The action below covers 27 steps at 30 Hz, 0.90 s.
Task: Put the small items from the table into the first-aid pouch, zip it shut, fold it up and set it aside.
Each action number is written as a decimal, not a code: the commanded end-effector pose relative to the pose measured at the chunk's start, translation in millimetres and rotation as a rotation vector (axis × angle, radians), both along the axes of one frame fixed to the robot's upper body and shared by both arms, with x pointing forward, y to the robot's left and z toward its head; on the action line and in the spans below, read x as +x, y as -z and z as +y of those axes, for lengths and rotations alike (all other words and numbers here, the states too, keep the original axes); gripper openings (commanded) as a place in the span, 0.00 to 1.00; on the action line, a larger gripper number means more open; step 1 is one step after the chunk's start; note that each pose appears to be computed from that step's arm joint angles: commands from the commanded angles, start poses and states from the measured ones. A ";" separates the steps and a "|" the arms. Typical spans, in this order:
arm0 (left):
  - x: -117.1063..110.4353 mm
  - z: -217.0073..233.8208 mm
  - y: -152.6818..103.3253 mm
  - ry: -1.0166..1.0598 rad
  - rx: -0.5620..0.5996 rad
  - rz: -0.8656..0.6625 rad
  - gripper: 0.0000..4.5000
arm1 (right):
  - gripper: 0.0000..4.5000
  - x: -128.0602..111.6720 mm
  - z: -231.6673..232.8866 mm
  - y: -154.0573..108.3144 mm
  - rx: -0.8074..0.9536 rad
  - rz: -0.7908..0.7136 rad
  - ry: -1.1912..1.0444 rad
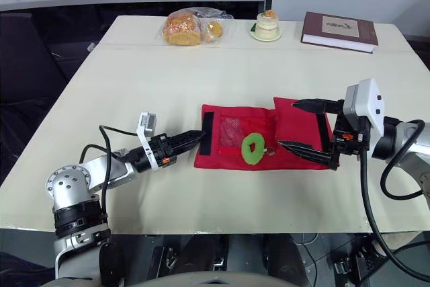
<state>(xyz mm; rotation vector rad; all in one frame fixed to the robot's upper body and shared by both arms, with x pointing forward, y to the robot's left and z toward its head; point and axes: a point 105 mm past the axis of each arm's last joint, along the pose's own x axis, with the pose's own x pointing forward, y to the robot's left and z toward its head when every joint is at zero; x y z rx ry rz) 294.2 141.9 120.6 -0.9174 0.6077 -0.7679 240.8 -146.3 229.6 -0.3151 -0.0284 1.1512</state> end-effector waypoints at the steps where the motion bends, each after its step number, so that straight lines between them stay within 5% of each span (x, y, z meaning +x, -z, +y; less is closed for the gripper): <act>1: -3.5 -8.2 -10.9 0.040 -0.023 -0.042 0.15 | 1.00 -0.6 0.7 -8.2 0.005 -0.045 -0.007; 3: -4.1 -7.7 -10.8 0.040 -0.022 -0.042 0.01 | 1.00 0.0 0.3 -7.5 0.005 -0.045 -0.008; 17: -6.4 24.5 -12.1 0.055 0.085 -0.053 0.01 | 1.00 10.3 0.5 1.1 0.005 -0.050 -0.015; 27: 6.6 65.6 -35.8 0.070 0.203 -0.141 0.01 | 1.00 48.7 9.7 24.5 -0.008 -0.001 -0.025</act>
